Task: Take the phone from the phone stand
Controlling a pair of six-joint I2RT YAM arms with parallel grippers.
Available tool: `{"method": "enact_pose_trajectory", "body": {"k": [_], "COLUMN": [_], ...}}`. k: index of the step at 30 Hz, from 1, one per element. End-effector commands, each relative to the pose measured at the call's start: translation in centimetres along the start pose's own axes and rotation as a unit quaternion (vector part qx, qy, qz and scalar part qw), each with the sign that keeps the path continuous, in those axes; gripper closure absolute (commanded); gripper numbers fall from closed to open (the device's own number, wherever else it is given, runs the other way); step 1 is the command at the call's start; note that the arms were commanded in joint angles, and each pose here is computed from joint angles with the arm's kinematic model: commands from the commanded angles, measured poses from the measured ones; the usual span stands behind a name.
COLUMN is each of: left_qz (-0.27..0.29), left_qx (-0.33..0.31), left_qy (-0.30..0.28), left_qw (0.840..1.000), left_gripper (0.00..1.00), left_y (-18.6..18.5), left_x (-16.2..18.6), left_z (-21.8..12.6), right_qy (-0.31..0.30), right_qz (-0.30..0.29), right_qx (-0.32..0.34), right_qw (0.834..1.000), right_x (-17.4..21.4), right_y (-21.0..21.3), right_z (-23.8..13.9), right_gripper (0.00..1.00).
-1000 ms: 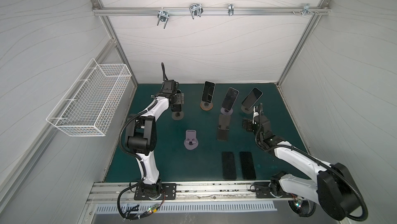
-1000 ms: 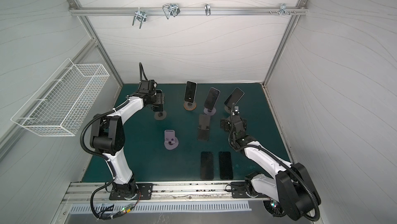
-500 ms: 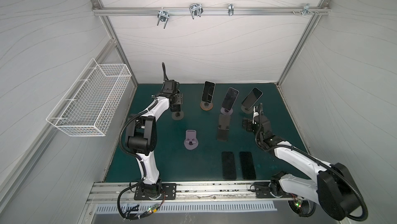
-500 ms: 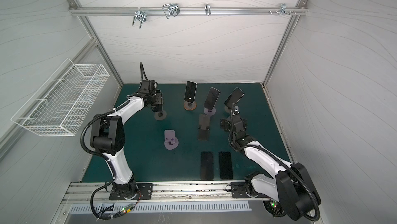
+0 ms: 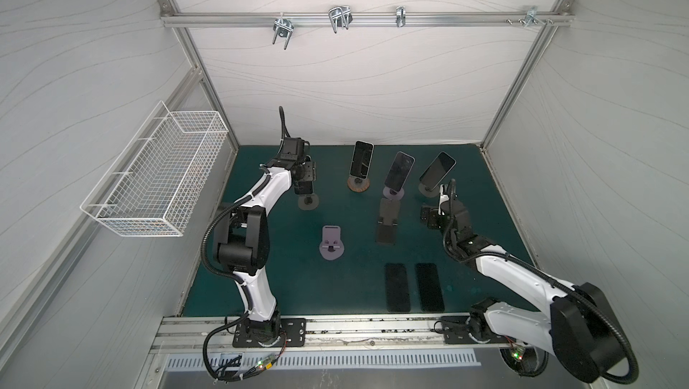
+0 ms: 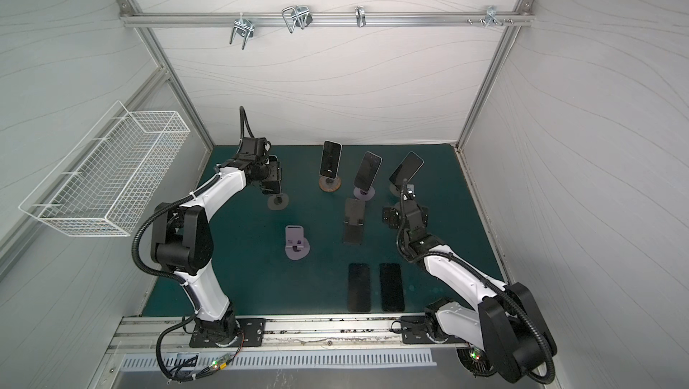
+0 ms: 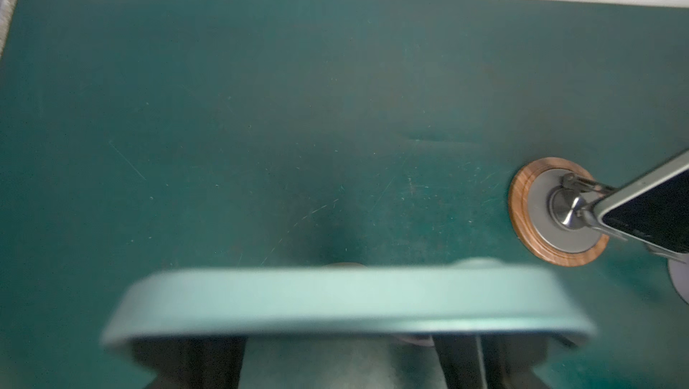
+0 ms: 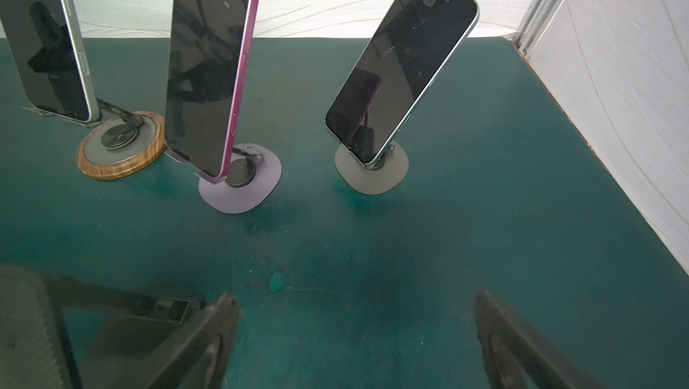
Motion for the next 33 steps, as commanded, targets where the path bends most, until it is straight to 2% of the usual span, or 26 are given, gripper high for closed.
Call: {"method": "enact_pose_trajectory", "body": {"k": [1, 8, 15, 23, 33], "left_qz": [0.007, 0.011, 0.039, 0.084, 0.147], "left_qx": [0.009, 0.044, 0.084, 0.134, 0.201], "left_qy": [-0.088, -0.1, -0.108, -0.078, -0.041], "left_qw": [0.996, 0.994, 0.99, 0.984, 0.968], "left_gripper": [0.37, 0.37, 0.37, 0.38, 0.37], "left_y": [-0.4, -1.2, -2.9, -4.9, -8.6], "left_x": [-4.1, -4.4, -3.4, -2.1, 0.0], "left_z": [-4.1, -7.1, -10.5, -12.9, -15.4], "right_qy": [-0.005, -0.001, -0.003, -0.003, -0.005], "right_qz": [0.0, -0.002, -0.001, -0.001, 0.002], "right_qx": [0.0, 0.002, 0.0, 0.001, 0.006], "right_qw": [1.0, 1.0, 1.0, 1.0, 1.0], "right_x": [-0.8, -0.8, -0.8, -0.9, -0.9], "right_y": [0.1, 0.1, 0.1, 0.1, 0.0], "right_z": [0.1, 0.2, 0.2, 0.1, 0.1], "right_gripper": [0.01, 0.01, 0.01, 0.01, 0.01]}}
Point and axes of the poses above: each gripper's point midway between its finger pads, its own z axis out along the fingers, its own y axis along the line the jaws close on, x = y × z, the point moved 8 cm from there along -z, back along the fingers, and after that the axes turned 2 degrees about -z, right-handed, at the moved point
